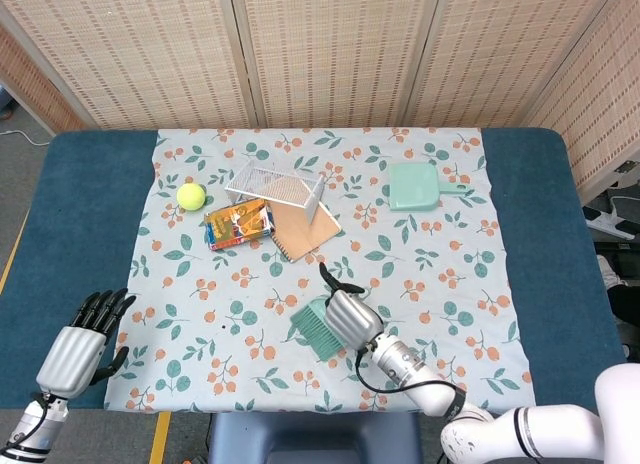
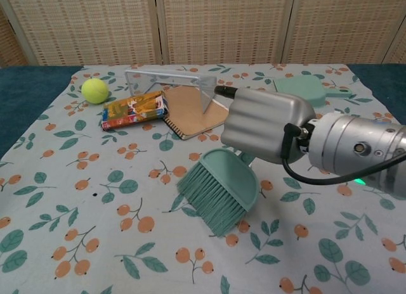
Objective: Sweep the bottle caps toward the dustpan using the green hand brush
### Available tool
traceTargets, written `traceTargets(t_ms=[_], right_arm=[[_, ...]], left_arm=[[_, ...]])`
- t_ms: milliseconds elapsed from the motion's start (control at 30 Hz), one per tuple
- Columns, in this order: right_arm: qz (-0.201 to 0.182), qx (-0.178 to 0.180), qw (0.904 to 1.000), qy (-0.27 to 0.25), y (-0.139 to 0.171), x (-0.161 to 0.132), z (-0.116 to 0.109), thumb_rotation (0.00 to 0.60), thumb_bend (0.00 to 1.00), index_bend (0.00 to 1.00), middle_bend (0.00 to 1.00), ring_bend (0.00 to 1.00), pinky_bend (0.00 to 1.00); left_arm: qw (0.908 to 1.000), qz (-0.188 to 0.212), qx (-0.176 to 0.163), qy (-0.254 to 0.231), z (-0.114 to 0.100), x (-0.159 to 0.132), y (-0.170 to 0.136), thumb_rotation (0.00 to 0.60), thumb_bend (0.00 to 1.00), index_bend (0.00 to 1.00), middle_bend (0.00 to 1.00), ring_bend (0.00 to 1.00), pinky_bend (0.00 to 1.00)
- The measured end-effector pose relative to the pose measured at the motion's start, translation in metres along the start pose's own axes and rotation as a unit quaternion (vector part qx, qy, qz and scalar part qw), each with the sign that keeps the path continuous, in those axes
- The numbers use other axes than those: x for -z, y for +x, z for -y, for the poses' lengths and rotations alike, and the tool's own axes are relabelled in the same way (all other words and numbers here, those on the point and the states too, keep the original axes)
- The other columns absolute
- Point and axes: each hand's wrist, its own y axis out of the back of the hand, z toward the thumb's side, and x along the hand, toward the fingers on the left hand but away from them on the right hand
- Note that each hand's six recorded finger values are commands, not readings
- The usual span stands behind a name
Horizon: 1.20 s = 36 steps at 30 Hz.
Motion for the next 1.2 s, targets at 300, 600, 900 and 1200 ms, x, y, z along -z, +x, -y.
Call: traceTargets(t_ms=[300, 600, 900, 1200], right_arm=[[0.020, -0.040, 0.9973, 0.057, -0.023, 0.006, 0.002, 0.600, 0.44, 0.96, 0.79, 0.57, 0.00], [0.025, -0.087, 0.9922, 0.085, -0.021, 0.015, 0.029, 0.600, 0.44, 0.96, 0.79, 0.57, 0.00], [0.033, -0.119, 0.9865, 0.108, -0.017, 0.026, 0.054, 0.600, 0.44, 0.96, 0.79, 0.57, 0.00], [0.051, -0.151, 0.9807, 0.113, -0.015, 0.044, 0.085, 0.600, 0.44, 0.96, 0.79, 0.57, 0.00]], left_arm=[[1.0000, -0.005, 0.000, 0.001, 0.000, 0.002, 0.002, 0.600, 0.40, 0.00, 0.00, 0.00, 0.08], [0.9999, -0.009, 0.004, 0.004, 0.003, 0.004, 0.004, 0.600, 0.40, 0.00, 0.00, 0.00, 0.08], [0.9999, -0.010, 0.005, 0.009, 0.005, 0.003, 0.005, 0.600, 0.39, 0.00, 0.00, 0.00, 0.08], [0.9998, -0.011, 0.010, 0.016, 0.008, 0.002, 0.006, 0.600, 0.40, 0.00, 0.00, 0.00, 0.08]])
